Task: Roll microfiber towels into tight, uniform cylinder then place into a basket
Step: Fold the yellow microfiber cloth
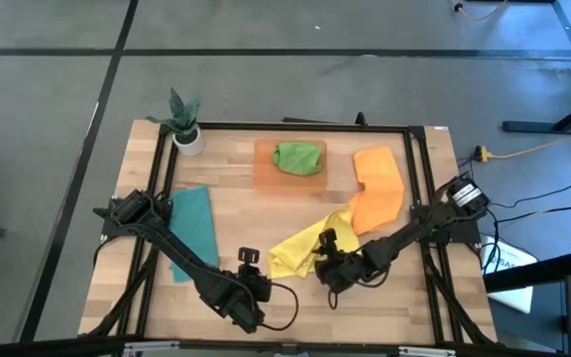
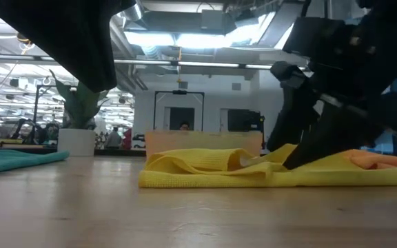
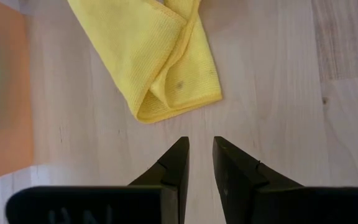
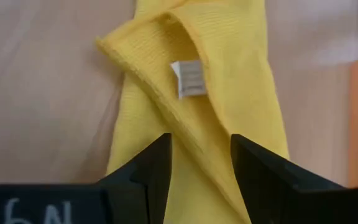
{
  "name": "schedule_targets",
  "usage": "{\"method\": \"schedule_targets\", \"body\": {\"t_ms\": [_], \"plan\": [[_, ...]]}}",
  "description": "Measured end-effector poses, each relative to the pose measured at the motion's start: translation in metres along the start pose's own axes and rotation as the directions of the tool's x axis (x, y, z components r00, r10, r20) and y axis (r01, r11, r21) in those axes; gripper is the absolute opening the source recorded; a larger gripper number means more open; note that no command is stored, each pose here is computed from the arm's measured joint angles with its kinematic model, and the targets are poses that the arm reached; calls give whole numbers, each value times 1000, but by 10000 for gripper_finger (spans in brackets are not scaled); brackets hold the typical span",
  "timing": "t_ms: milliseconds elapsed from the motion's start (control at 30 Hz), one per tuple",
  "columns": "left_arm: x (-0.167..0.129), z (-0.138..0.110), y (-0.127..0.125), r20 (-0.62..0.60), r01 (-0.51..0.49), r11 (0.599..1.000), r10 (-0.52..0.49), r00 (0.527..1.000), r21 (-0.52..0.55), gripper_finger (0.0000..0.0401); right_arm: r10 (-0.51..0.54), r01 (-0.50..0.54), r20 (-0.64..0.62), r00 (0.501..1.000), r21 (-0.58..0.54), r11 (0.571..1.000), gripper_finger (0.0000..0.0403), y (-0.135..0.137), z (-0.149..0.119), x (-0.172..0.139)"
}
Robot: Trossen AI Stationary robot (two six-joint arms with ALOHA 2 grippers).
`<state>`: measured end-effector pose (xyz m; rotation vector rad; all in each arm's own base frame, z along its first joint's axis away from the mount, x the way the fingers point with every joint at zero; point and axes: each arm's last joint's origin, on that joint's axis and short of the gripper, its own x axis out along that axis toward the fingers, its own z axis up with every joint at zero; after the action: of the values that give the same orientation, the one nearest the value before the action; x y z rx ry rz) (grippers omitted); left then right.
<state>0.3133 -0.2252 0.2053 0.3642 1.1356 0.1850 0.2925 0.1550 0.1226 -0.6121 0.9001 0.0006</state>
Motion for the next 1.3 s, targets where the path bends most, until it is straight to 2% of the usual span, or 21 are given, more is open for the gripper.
{"method": "schedule_targets", "body": {"t_ms": [100, 267, 567, 733, 933, 1067, 1167, 1300], "plan": [[0, 0, 0, 1, 0, 1000, 0, 1000, -1, 63, -5, 5, -13, 1000, -39, 999, 165, 4, -1, 10], [0, 0, 0, 3, 1, 1000, -1, 1000, -2, 63, -87, 87, 4, 996, -89, 992, 165, 10, 5, 23], [0, 0, 0, 1, 0, 1000, 0, 1000, -1, 63, -145, 148, 34, 989, -130, 980, 165, 4, 23, 22], [0, 0, 0, 1, 0, 1000, 0, 1000, -1, 63, -177, 179, 28, 984, -106, 978, 165, -4, 23, 26], [0, 0, 0, 2, 0, 1000, 0, 1000, -2, 63, -116, 117, 19, 993, -59, 991, 165, -13, 22, 33], [0, 0, 0, 2, 1, 1000, -1, 1000, -3, 63, -137, 137, 10, 991, -7, 991, 161, -17, 21, 35], [0, 0, 0, 2, 1, 1000, -1, 1000, -2, 63, -126, 125, 7, 992, 60, 990, 140, -21, 20, 37], [0, 0, 0, 2, 1, 1000, -1, 1000, -2, 63, -97, 96, 4, 995, 118, 988, 86, -26, 19, 41]]}}
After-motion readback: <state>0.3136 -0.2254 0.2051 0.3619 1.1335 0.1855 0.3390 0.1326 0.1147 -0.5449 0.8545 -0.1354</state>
